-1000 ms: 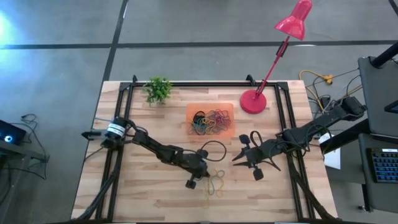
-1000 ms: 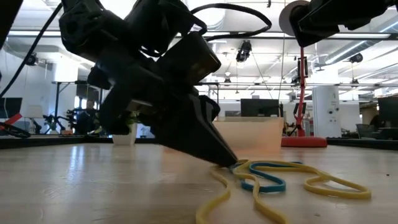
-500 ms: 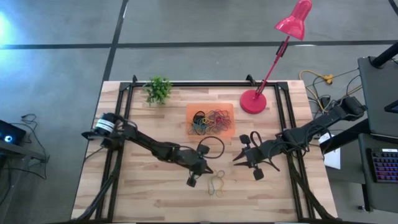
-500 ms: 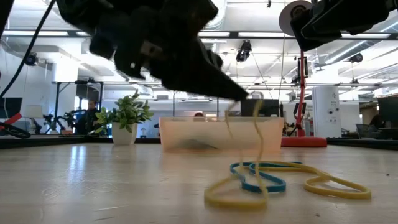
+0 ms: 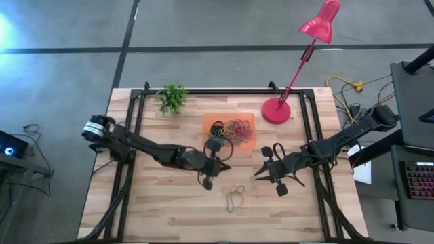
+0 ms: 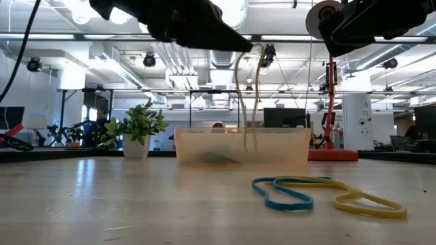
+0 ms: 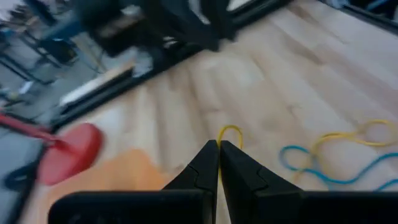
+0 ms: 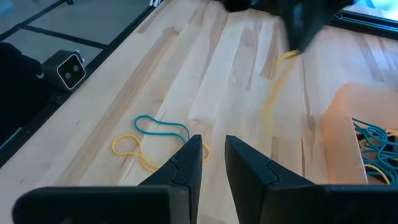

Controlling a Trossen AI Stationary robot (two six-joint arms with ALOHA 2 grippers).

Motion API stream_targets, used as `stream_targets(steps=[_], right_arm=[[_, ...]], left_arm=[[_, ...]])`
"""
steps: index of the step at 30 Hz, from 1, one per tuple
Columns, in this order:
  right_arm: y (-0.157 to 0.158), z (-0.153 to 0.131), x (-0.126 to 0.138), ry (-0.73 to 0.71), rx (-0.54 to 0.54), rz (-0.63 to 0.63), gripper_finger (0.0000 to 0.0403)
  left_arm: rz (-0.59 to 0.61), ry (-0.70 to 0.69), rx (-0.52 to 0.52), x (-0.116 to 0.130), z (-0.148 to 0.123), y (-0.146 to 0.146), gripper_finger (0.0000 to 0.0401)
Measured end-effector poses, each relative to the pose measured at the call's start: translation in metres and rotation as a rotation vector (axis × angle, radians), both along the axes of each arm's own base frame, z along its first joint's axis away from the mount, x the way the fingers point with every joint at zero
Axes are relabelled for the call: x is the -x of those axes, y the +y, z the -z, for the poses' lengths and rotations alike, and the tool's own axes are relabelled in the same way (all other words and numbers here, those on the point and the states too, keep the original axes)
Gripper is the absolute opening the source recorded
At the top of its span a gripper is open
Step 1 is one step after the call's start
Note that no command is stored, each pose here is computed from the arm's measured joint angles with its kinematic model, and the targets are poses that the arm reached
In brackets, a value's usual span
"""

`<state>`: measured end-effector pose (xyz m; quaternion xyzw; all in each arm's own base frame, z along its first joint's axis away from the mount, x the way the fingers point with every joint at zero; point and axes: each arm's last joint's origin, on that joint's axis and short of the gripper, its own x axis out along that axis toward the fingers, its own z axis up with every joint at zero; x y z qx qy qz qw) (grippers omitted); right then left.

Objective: Pick and place rubber bands into bin
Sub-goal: Put the left yellow rubber band into the bin

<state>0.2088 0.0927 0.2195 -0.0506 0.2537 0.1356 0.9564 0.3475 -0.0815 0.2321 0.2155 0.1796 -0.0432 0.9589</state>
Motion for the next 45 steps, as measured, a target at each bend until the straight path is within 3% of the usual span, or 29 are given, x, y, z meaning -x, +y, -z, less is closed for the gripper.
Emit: stream_targets(steps=[8, 18, 22, 30, 45], right_arm=[[-0.001, 0.0, 0.0, -0.003, 0.009, 0.015, 0.0057], [-0.001, 0.001, 0.0, -0.002, 0.013, 0.014, 0.0057], [-0.001, 0.002, 0.0, 0.0, 0.016, 0.013, 0.0057], [-0.001, 0.004, 0.001, 0.003, 0.033, 0.005, 0.0057], [-0.002, 0.005, 0.001, 0.007, 0.038, 0.005, 0.0056]], left_arm=[[-0.128, -0.05, -0.139, 0.015, -0.034, 0.034, 0.0], [-0.29, -0.1, -0.191, 0.027, -0.059, 0.094, 0.0], [-0.351, -0.075, -0.191, 0.029, -0.057, 0.119, 0.0], [-0.356, -0.031, -0.098, 0.027, -0.039, 0.153, 0.0], [-0.291, 0.028, -0.063, 0.023, -0.024, 0.156, 0.0002]])
